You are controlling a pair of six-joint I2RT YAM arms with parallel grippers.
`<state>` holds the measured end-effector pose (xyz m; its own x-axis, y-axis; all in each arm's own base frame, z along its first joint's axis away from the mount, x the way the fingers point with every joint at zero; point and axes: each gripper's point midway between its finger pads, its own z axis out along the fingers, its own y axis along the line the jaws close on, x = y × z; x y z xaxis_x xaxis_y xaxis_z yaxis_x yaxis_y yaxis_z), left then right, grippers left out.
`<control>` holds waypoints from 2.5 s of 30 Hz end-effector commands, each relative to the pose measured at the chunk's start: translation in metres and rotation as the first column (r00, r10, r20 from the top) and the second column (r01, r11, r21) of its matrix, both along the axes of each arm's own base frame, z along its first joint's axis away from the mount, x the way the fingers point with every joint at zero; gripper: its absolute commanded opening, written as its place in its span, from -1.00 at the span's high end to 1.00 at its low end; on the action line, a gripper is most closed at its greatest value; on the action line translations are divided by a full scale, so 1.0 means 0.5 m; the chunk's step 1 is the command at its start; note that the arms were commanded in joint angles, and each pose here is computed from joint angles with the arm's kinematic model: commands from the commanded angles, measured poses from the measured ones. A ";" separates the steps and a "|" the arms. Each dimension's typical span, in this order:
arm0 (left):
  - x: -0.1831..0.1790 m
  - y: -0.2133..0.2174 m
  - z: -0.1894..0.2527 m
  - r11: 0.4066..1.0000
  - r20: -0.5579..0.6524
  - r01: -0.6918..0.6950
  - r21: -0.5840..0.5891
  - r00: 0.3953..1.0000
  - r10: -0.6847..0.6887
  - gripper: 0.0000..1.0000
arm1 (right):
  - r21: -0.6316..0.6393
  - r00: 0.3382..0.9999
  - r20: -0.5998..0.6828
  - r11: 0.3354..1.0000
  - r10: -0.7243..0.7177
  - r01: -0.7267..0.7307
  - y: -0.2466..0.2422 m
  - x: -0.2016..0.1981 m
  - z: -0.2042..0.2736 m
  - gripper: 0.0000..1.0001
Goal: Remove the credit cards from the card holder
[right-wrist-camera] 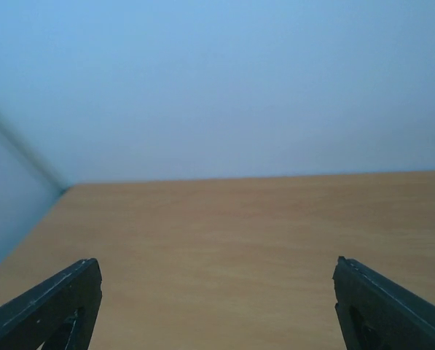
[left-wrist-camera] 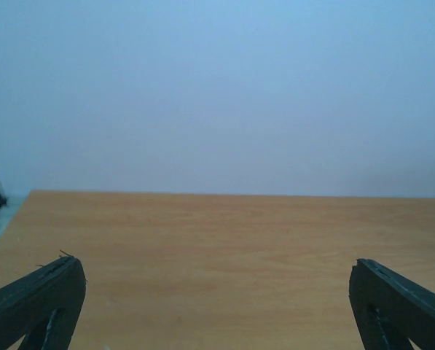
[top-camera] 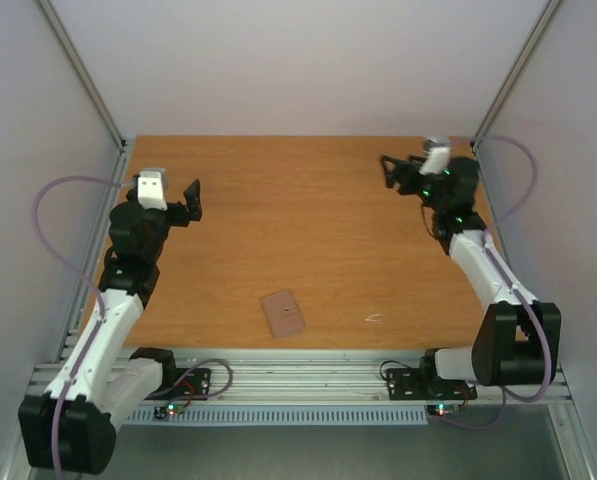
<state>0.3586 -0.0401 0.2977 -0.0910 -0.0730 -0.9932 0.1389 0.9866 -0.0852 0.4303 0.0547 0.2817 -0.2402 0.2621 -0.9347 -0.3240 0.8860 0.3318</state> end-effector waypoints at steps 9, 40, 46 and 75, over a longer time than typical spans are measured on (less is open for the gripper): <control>-0.111 -0.015 -0.160 0.862 -0.462 -0.201 -0.465 0.886 -0.042 -0.95 | -0.395 0.505 -0.861 0.550 0.056 -0.736 0.434 -0.377 -0.282 -0.58; -0.097 -0.077 -0.243 0.833 -0.565 -0.159 -0.530 0.798 -0.208 -0.94 | -0.420 0.311 -0.904 0.478 -0.293 -0.771 0.547 -0.536 -0.523 -0.97; -0.102 -0.073 -0.252 0.836 -0.579 -0.173 -0.521 0.791 -0.197 -0.94 | -0.376 0.252 -0.924 0.556 -0.287 -0.741 0.535 -0.532 -0.559 -0.92; -0.078 -0.275 -0.370 0.767 -0.612 0.087 -0.636 0.549 -0.569 -0.73 | 0.062 0.212 -0.962 0.895 0.172 -0.442 0.537 -0.300 -0.556 -0.26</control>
